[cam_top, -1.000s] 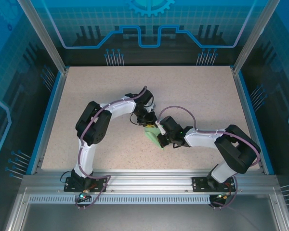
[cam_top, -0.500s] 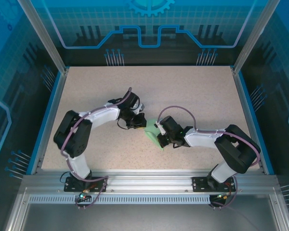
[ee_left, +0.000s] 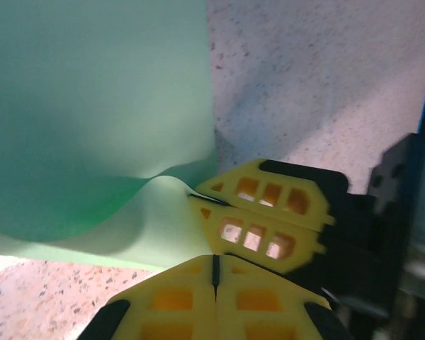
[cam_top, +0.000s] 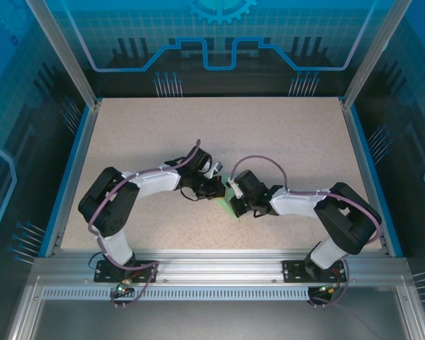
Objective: Fold a paper plane with a square sheet of paper (fold left side to right side)
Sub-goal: Third fold the triangle at the center of the table.
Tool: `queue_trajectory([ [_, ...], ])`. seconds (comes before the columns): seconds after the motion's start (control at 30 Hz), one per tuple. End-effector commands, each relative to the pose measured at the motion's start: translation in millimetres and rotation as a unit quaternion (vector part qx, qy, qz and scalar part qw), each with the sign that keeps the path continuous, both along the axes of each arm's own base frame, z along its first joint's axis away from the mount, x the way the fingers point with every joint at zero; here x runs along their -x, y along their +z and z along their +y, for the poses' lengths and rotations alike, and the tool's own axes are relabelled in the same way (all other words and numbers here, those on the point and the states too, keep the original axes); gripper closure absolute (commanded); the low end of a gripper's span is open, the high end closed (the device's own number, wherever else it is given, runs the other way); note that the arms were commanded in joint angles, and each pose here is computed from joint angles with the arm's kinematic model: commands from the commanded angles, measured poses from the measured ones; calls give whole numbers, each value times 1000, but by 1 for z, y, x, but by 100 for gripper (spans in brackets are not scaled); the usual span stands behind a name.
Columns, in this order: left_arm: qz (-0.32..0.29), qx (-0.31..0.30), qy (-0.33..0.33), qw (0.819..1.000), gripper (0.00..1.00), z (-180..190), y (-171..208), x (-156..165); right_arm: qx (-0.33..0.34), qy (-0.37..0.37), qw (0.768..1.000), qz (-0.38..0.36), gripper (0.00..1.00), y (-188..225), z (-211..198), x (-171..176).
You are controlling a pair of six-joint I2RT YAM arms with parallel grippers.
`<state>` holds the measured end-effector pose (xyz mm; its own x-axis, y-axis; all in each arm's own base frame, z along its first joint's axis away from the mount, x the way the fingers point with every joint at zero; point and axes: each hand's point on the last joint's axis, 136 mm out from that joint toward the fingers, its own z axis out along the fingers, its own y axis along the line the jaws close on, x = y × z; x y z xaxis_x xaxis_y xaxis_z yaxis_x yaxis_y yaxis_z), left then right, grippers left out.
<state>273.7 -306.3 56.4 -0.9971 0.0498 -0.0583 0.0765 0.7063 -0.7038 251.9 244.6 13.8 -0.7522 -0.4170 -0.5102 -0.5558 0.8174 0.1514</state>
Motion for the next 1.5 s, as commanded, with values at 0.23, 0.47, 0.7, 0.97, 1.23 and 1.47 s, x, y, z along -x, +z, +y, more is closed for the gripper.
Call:
queue_trajectory([
  [0.23,22,-29,2,999,96,-1,-22,0,34,6,998,58,100,-24,-14,22],
  [0.47,29,-57,3,998,96,7,-34,3,36,7,998,59,100,-25,-14,21],
  [0.7,33,-73,7,997,96,12,-41,4,38,7,997,60,100,-26,-14,21],
  [0.97,41,-91,8,995,96,19,-50,10,39,4,997,62,100,-27,-13,19],
  [1.23,54,-111,9,992,96,27,-65,17,30,-10,997,66,97,-23,-12,13],
  [1.47,63,-121,10,991,96,30,-73,23,-18,-44,998,52,77,14,-7,-7],
])
